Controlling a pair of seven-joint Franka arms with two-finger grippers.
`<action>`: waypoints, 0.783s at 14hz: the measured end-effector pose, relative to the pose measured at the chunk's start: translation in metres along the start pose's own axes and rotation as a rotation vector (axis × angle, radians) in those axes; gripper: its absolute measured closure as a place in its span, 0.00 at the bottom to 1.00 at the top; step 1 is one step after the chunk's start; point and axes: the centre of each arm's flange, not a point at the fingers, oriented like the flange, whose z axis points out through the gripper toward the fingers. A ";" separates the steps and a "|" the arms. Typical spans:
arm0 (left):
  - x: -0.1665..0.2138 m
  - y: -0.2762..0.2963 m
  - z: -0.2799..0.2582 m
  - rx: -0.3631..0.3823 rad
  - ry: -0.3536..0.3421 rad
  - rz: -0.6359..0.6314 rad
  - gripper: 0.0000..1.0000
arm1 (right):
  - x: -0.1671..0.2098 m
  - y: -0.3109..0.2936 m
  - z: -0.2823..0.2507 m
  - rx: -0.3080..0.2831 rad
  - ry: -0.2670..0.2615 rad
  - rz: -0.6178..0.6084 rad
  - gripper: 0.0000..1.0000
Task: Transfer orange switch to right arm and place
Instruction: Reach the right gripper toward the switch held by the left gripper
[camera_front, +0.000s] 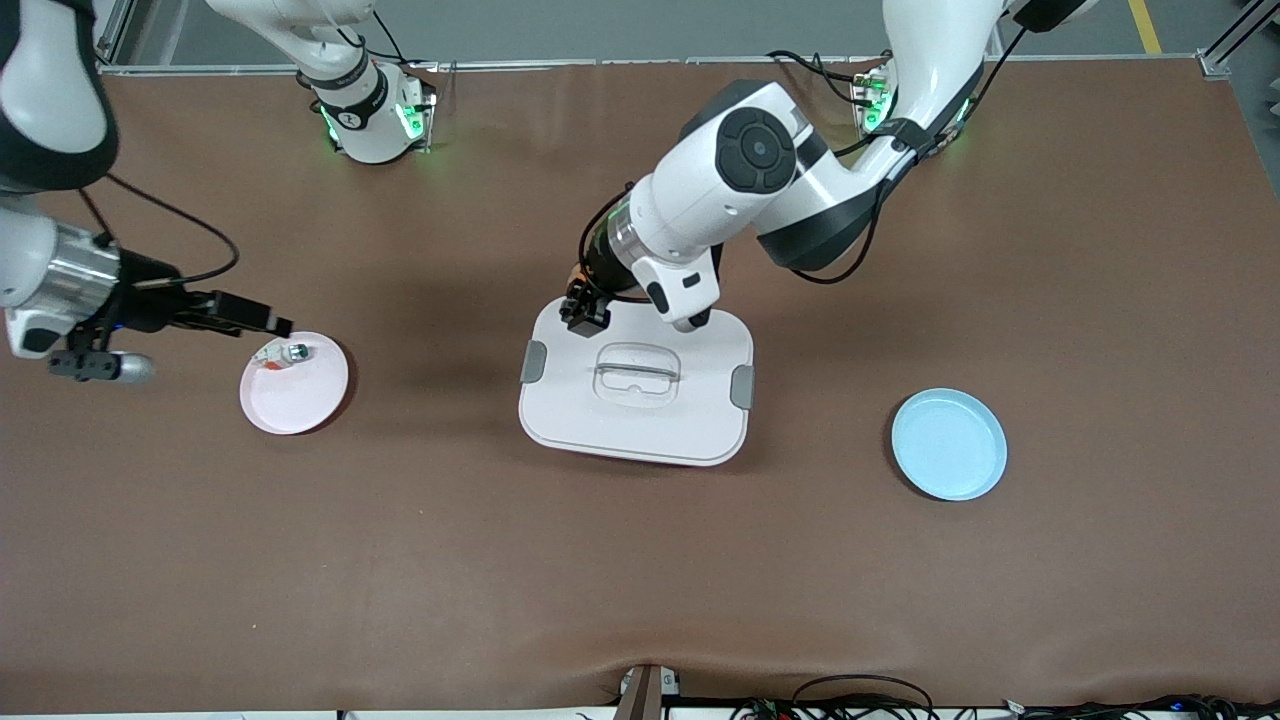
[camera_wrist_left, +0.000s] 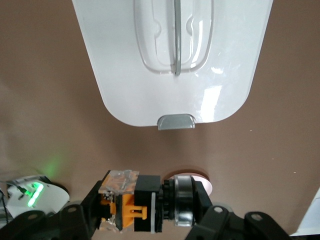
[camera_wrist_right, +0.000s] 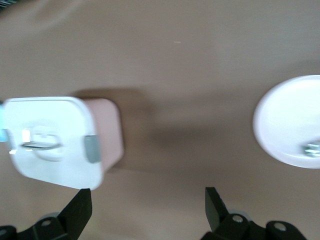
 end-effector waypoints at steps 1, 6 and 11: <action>-0.004 -0.001 0.000 -0.005 -0.016 -0.026 0.27 | -0.010 -0.014 0.007 0.050 0.016 -0.001 0.00; 0.001 0.000 0.018 0.034 -0.045 -0.081 0.27 | -0.050 -0.078 0.029 0.285 0.078 0.011 0.00; 0.000 0.000 0.024 0.041 -0.050 -0.082 0.27 | -0.071 -0.130 0.059 0.376 0.124 -0.025 0.00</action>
